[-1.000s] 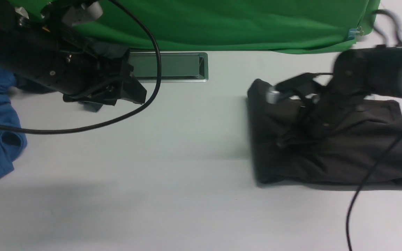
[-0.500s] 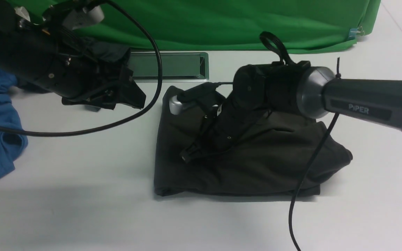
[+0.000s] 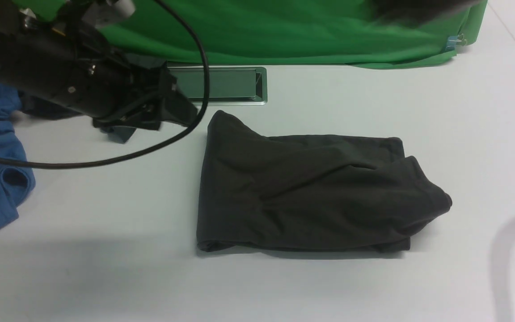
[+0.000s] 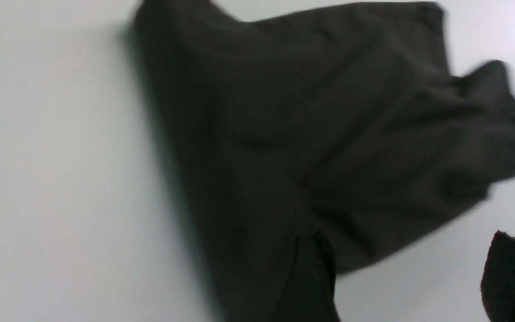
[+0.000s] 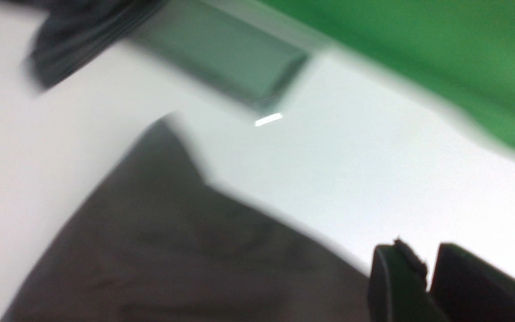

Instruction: Fold a long-sleeved shirt on a white desktop.

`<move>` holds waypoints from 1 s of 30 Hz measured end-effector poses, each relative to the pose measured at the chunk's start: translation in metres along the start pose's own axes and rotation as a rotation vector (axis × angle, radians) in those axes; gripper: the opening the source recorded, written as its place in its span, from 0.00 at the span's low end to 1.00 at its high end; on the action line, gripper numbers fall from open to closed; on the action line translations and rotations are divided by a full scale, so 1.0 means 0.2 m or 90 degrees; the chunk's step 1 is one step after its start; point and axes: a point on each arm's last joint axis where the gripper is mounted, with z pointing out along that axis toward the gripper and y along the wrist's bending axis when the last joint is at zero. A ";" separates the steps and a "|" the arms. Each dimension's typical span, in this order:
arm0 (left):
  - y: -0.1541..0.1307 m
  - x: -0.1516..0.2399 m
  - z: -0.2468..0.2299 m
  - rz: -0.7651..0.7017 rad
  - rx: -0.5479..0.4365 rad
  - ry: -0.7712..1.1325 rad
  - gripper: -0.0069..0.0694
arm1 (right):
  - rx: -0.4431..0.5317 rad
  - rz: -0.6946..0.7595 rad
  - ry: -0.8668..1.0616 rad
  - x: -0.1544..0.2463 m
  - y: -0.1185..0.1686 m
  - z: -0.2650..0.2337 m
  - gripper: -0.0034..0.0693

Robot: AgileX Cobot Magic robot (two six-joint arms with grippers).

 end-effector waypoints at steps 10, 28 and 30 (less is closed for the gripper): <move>-0.21 0.10 -0.22 0.056 0.105 0.033 0.57 | 0.047 0.036 -0.217 0.48 -0.04 -0.70 0.23; -0.58 0.93 -0.93 0.076 -0.028 -0.242 0.21 | 0.026 0.120 -0.389 1.35 0.04 -0.82 0.27; -0.55 1.05 -0.88 0.072 -0.024 -0.236 0.19 | 0.025 0.120 -0.399 1.35 0.05 -0.83 0.28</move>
